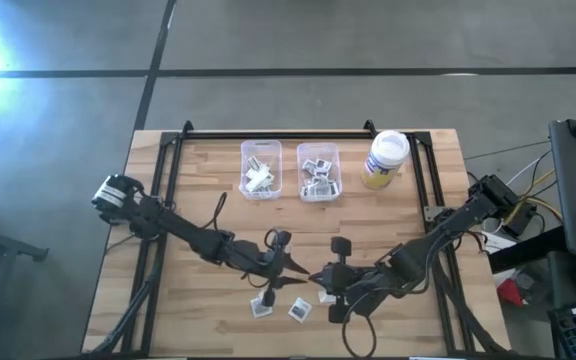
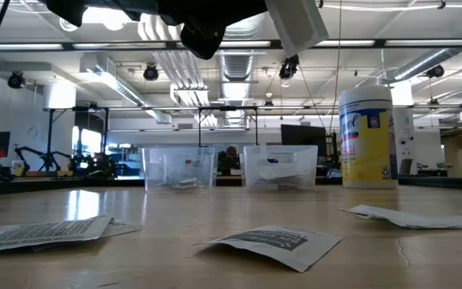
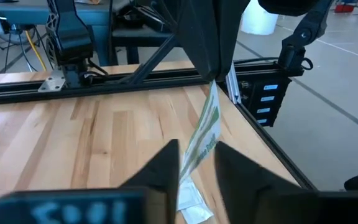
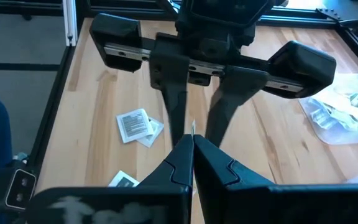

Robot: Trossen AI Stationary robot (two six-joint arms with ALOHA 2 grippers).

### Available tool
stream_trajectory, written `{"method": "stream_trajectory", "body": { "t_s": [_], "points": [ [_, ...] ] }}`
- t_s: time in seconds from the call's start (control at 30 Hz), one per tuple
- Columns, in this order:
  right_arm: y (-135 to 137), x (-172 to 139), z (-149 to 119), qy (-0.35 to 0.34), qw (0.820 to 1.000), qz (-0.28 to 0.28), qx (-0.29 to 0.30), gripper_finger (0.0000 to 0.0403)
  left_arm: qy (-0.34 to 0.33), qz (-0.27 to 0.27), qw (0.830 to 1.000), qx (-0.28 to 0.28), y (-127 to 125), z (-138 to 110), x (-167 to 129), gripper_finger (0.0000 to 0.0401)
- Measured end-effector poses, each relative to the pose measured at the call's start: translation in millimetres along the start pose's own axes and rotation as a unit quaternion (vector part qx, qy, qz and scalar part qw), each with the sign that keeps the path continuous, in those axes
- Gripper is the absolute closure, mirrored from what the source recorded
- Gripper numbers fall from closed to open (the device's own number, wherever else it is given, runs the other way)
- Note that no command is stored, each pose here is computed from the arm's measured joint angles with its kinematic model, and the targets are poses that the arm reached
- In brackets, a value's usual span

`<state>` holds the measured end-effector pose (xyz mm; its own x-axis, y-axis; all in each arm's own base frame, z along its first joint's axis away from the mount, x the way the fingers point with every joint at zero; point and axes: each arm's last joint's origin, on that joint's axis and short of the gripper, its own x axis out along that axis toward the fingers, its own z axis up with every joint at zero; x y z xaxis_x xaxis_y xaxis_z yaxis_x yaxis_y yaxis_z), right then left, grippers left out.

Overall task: Pick & Place First Aid Supplies
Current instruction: Put the green bandage pack into the left transparent bin

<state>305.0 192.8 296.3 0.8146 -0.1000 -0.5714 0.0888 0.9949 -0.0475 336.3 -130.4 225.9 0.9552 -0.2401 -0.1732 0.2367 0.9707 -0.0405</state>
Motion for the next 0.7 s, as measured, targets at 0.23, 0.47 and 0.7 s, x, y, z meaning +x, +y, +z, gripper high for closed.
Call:
{"method": "stream_trajectory", "body": {
  "t_s": [0.23, 0.47, 0.7],
  "points": [
    [0.2, -0.1, 0.0, 0.000, 1.000, 0.001, 0.000, 0.0394, 0.000, 0.000, 1.000, 0.002, 0.0, -0.3, -0.1, 0.0395],
    [0.3, -0.1, -0.1, 0.000, 1.000, 0.001, 0.000, 0.0392, 0.001, 0.000, 1.000, 0.003, 0.0, -0.6, -0.1, 0.0399],
    [-2.0, 0.8, -2.2, 0.013, 0.999, -0.003, 0.038, 0.0338, 0.017, 0.001, 1.000, -0.009, 0.3, -3.8, -0.4, 0.0401]
  ]
}}
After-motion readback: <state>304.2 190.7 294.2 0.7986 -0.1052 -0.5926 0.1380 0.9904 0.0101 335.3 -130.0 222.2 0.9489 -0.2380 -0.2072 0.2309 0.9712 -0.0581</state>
